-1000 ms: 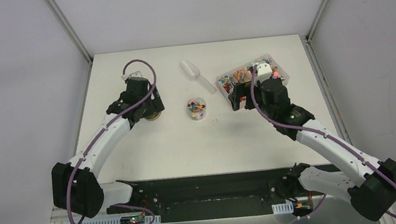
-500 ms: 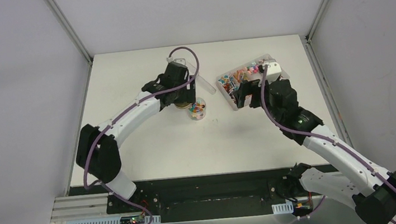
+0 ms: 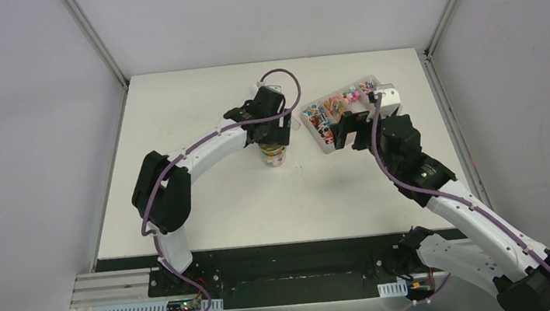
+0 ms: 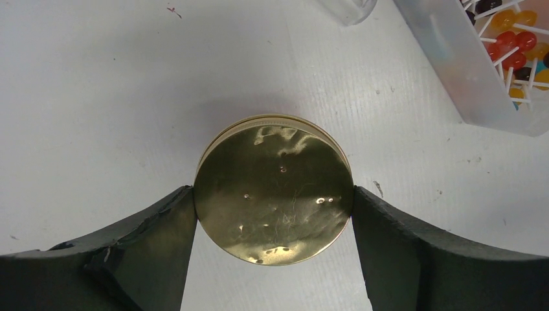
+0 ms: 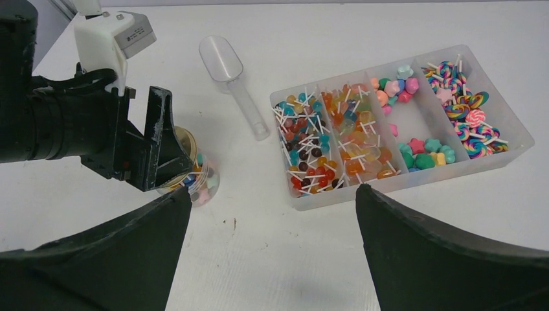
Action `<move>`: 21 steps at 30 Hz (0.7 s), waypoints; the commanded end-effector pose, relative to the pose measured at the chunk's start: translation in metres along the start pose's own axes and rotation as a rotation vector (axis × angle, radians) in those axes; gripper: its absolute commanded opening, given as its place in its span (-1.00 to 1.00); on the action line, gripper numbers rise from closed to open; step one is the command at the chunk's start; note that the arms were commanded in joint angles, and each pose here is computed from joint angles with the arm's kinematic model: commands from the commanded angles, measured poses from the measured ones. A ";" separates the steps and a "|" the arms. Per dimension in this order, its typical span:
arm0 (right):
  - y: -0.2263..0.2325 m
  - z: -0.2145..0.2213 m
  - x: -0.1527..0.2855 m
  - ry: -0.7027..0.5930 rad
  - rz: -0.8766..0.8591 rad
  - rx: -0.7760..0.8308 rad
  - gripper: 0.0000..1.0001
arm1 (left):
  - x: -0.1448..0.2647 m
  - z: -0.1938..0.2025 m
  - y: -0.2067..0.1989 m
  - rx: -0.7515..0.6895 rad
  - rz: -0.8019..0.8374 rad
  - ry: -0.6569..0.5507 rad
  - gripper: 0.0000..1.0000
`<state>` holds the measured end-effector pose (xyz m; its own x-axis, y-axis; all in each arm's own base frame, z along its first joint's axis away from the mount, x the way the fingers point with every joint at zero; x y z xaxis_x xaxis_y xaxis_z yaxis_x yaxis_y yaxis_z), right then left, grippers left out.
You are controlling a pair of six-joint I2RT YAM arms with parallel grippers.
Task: Pack the candies
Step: Close the bottle lid on the packing bottle.
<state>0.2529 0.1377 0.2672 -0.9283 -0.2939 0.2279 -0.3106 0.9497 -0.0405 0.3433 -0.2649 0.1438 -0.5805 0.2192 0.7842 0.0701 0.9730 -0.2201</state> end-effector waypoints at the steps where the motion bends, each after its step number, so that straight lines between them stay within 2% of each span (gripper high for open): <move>1: -0.007 -0.013 0.005 -0.053 0.034 -0.002 0.99 | 0.004 -0.010 -0.018 -0.011 0.060 -0.026 0.36; 21: -0.007 -0.019 0.007 -0.073 0.030 0.003 1.00 | -0.004 0.001 -0.018 -0.026 0.032 0.018 0.46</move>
<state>0.2525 0.1333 0.2707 -0.9370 -0.2759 0.2144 -0.2942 0.9540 -0.0581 0.3431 -0.2723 0.1307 -0.5489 0.2211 0.8061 0.0799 0.9739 -0.2127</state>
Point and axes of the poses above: each gripper's point midway between its finger pads, its own x axis back along the fingers, its own y axis along the line the jaws close on, z = x × y, the point moved 4 cm from there along x, back along the fingers, and after that the axes turned 13 degrees about x, right-handed, at the moved point
